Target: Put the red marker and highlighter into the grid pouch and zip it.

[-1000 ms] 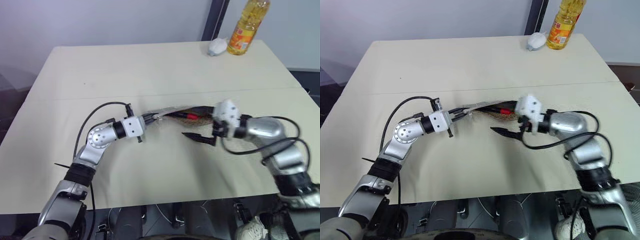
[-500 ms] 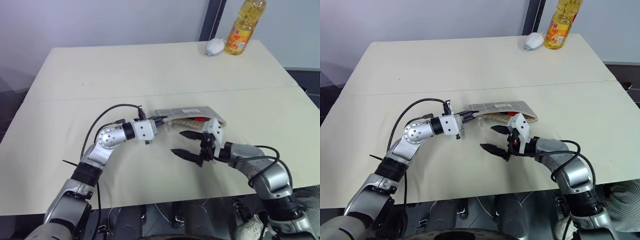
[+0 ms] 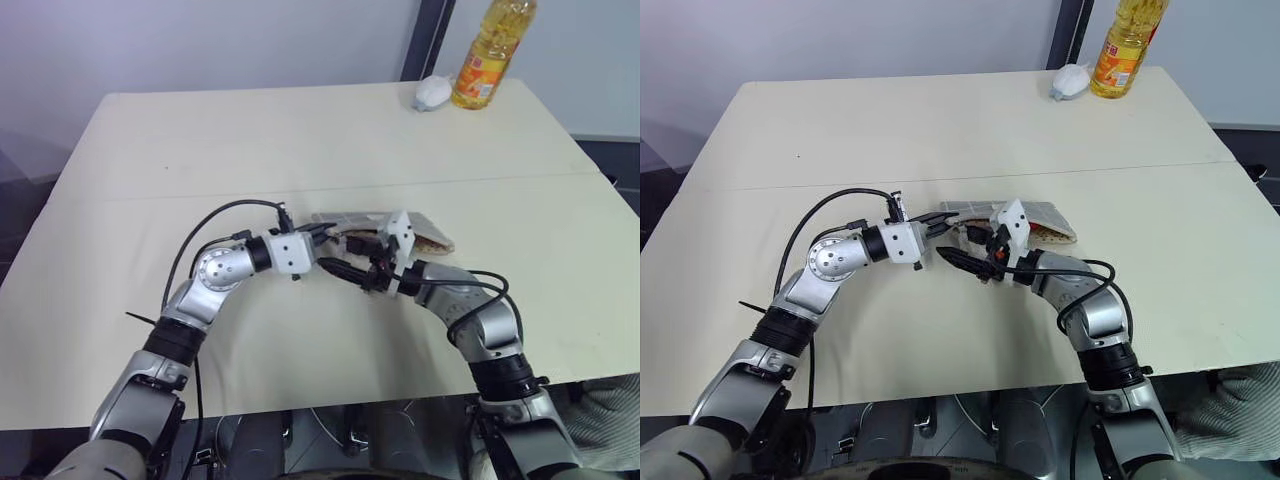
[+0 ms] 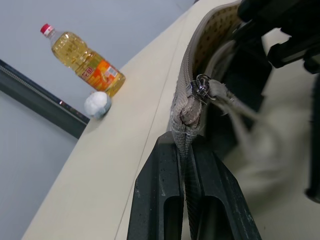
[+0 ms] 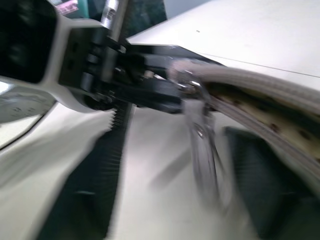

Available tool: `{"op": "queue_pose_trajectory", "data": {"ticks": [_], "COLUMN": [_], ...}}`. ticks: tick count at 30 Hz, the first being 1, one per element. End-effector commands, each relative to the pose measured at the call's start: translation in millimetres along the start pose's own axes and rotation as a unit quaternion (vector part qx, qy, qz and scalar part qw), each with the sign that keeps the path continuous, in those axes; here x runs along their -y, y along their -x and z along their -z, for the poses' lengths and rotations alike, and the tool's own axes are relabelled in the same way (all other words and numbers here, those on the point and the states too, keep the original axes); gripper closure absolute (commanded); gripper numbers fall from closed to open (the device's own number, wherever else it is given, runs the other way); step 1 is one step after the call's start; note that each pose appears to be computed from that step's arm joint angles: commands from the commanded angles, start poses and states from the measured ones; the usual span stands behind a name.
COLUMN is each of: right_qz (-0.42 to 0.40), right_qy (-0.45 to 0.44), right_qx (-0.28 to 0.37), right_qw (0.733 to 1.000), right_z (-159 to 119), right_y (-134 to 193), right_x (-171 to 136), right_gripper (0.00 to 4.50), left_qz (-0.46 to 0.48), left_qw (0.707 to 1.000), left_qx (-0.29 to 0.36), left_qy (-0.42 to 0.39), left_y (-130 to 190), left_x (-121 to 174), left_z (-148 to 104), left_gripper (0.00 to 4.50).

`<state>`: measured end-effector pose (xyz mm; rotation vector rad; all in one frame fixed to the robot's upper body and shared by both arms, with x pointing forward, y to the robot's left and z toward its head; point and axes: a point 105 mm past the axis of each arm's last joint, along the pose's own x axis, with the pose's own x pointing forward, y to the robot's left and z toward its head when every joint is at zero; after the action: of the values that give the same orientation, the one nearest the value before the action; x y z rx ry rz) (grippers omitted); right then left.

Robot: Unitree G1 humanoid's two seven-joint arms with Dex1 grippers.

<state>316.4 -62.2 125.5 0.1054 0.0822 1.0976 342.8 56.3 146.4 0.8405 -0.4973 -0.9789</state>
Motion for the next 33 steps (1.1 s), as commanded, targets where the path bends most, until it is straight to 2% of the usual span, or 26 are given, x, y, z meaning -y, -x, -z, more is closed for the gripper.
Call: {"op": "queue_pose_trajectory", "data": {"ticks": [1,2,3,7,10,13,17,21,24,29,31,33], "right_qz": [0.000,0.003,0.006,0.030,0.067,0.136,0.185,0.192,0.179,0.164,0.127,0.095], "right_qy": [-0.006,-0.012,-0.018,-0.008,0.031,0.058,0.084,0.094,0.091,0.100,0.117,0.106], "right_qx": [0.036,0.043,0.047,0.027,-0.024,-0.061,-0.099,-0.097,-0.075,-0.080,-0.108,-0.124], "right_qw": [0.999,0.999,0.999,0.999,0.997,0.987,0.974,0.972,0.977,0.978,0.979,0.982], "right_z": [-17,-20,-22,-17,-6,-6,-6,-9,-14,-12,-8,-6], "right_y": [1,4,6,24,50,97,134,140,131,130,134,136], "right_x": [0,1,3,12,30,61,83,86,81,74,62,49], "right_gripper": [3.45,4.05,4.45,4.45,4.45,4.45,4.45,4.45,3.57,1.06,0.03,0.03], "left_qz": [-0.016,-0.015,-0.015,-0.020,-0.023,-0.030,-0.040,-0.049,-0.058,-0.066,-0.072,-0.082], "left_qw": [1.000,1.000,1.000,1.000,1.000,0.999,0.999,0.998,0.995,0.994,0.992,0.987], "left_qx": [0.013,0.012,0.011,0.006,-0.001,-0.016,-0.026,-0.024,-0.018,-0.006,-0.004,-0.003], "left_qy": [-0.020,-0.021,-0.021,-0.018,-0.017,-0.011,0.000,0.041,0.080,0.087,0.105,0.137], "left_y": [0,1,1,4,9,19,26,26,25,28,38,48], "left_x": [-13,-12,-12,-13,-15,-20,-23,-24,-26,-26,-28,-32], "left_z": [-7,-6,-5,-2,3,11,18,21,22,18,18,18], "left_gripper": [4.50,4.50,4.50,4.50,4.50,4.50,4.50,4.50,3.48,0.99,0.01,0.01]}}
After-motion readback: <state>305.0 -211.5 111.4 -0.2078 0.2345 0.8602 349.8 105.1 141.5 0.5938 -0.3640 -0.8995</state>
